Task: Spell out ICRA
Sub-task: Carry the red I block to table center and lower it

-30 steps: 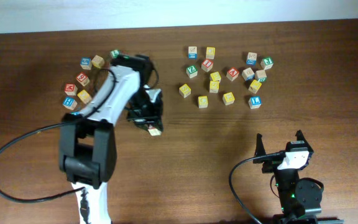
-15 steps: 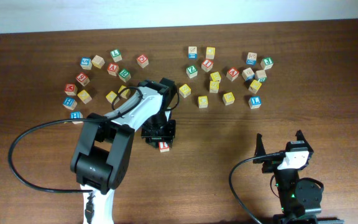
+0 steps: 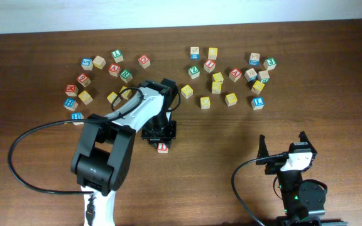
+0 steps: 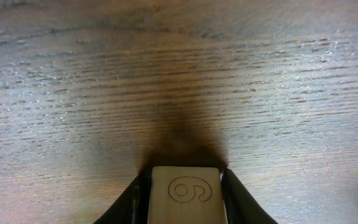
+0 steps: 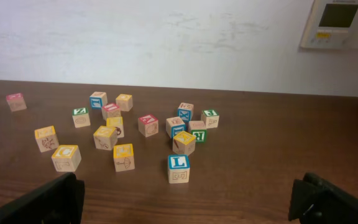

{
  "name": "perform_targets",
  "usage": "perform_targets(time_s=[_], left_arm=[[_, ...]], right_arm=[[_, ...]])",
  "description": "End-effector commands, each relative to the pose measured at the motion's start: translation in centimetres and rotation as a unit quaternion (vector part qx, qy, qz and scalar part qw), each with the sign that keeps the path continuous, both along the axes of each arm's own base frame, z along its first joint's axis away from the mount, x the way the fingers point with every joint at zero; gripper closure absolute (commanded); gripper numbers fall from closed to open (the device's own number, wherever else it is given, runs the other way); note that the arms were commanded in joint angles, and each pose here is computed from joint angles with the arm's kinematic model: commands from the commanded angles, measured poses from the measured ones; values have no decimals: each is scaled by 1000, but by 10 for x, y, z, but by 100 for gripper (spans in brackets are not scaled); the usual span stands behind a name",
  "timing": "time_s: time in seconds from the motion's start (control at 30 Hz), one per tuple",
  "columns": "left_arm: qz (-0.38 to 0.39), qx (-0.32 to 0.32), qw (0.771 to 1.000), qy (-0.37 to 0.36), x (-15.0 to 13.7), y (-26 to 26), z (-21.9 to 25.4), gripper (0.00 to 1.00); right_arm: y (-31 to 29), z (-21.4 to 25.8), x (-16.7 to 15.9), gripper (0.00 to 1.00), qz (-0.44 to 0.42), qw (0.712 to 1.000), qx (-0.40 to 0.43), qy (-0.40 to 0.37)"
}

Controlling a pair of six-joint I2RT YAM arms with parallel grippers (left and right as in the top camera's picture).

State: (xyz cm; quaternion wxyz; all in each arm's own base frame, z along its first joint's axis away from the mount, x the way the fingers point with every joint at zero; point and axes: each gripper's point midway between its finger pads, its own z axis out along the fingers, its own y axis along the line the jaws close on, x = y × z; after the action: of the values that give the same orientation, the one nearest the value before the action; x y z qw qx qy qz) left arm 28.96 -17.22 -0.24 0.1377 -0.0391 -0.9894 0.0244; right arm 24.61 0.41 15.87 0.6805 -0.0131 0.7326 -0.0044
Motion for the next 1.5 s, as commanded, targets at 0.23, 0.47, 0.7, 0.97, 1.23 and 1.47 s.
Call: perform_targets(time_s=[0.23,0.47,0.7,0.97,1.23,1.47], left_arm=[[-3,-7,999,-40,24,-6,-1,75],[18,23,998,-51,27,2,-2,71],[22,6,999,-42,25,-4,-2,73],[29,-25,999,-26,20,-15,0,73],[29,-31,998,-40,26,-18,-1,73],[33,-14,998,-49,29,-13,-2,69]], right_arm=[[0,-3,0,2,0,1000,2,3],[0,-3,0,2,0,1000,2,3],[0,-3,0,2,0,1000,2,3],[0,-3,0,2,0,1000,2,3],[0,-3,0,2,0,1000,2,3],[0,-3,0,2,0,1000,2,3]])
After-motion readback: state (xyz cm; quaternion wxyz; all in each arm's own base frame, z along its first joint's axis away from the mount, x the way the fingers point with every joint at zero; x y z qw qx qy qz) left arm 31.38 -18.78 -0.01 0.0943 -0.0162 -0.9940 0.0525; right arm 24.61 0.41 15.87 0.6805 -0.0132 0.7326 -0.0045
